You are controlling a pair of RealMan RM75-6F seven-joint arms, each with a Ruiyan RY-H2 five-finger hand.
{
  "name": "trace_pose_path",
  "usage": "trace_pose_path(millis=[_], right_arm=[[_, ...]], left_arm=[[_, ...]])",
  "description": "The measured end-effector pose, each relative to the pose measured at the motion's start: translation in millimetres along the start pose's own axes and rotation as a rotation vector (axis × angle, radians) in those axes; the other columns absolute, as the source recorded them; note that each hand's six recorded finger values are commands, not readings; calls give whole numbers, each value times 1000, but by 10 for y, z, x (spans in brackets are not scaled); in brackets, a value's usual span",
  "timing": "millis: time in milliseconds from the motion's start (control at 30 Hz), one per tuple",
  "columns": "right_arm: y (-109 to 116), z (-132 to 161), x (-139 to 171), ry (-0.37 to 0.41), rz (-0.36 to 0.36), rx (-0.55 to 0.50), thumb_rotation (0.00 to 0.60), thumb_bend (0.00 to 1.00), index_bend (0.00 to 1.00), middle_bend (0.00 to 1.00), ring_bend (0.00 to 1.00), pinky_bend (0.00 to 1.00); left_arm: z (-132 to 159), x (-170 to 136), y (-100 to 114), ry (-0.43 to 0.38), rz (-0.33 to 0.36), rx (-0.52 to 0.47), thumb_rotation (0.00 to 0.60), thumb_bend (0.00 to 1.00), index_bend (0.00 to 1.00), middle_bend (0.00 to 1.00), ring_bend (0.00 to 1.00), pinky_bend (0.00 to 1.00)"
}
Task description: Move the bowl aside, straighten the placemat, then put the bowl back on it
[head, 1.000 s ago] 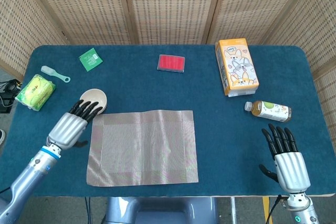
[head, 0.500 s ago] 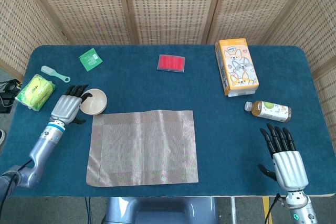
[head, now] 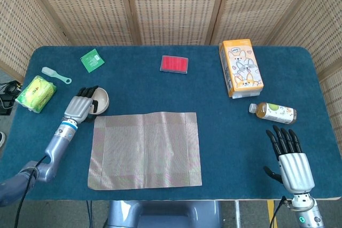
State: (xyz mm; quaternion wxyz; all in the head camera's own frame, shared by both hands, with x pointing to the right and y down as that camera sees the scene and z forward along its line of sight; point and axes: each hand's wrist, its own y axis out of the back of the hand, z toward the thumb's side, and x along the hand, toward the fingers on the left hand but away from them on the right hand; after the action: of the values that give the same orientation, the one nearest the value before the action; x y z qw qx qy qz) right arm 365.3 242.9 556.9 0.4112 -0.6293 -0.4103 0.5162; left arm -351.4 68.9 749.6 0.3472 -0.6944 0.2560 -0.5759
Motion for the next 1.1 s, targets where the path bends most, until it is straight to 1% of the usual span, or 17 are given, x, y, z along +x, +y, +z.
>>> trace_pose_path(millis=[133, 233, 333, 500, 667, 800, 900, 967, 1100], right_arm=[[4, 2, -2, 2, 0, -2, 600, 0, 0, 0, 0, 0], [11, 7, 2, 3, -2, -3, 600, 0, 0, 0, 0, 0], [15, 12, 4, 4, -1, -6, 600, 0, 0, 0, 0, 0], [22, 15, 7, 4, -2, -6, 600, 0, 0, 0, 0, 0], [36, 11, 15, 2, -6, -5, 600, 0, 0, 0, 0, 0], [53, -3, 22, -2, -11, -6, 600, 0, 0, 0, 0, 0], [79, -23, 25, -7, -18, -9, 600, 0, 0, 0, 0, 0], [85, -24, 27, -7, -19, -9, 600, 0, 0, 0, 0, 0], [83, -24, 24, -7, -16, -10, 600, 0, 0, 0, 0, 0]], left_arm=[[55, -26, 99, -25, 30, -13, 600, 406, 756, 0, 0, 0], [154, -71, 182, -64, 50, -19, 600, 406, 756, 0, 0, 0], [365, -156, 252, -138, 55, -22, 600, 407, 754, 0, 0, 0], [862, -375, 337, -305, 36, -7, 600, 407, 751, 0, 0, 0], [1371, -625, 364, -464, 10, 50, 600, 406, 751, 0, 0, 0], [1702, -822, 285, -567, -31, 108, 600, 406, 751, 0, 0, 0], [1887, -972, 127, -632, -90, 172, 600, 406, 751, 0, 0, 0], [1990, -1055, 17, -666, -129, 216, 600, 406, 750, 0, 0, 0], [2149, -1145, -149, -701, -181, 262, 600, 407, 750, 0, 0, 0]])
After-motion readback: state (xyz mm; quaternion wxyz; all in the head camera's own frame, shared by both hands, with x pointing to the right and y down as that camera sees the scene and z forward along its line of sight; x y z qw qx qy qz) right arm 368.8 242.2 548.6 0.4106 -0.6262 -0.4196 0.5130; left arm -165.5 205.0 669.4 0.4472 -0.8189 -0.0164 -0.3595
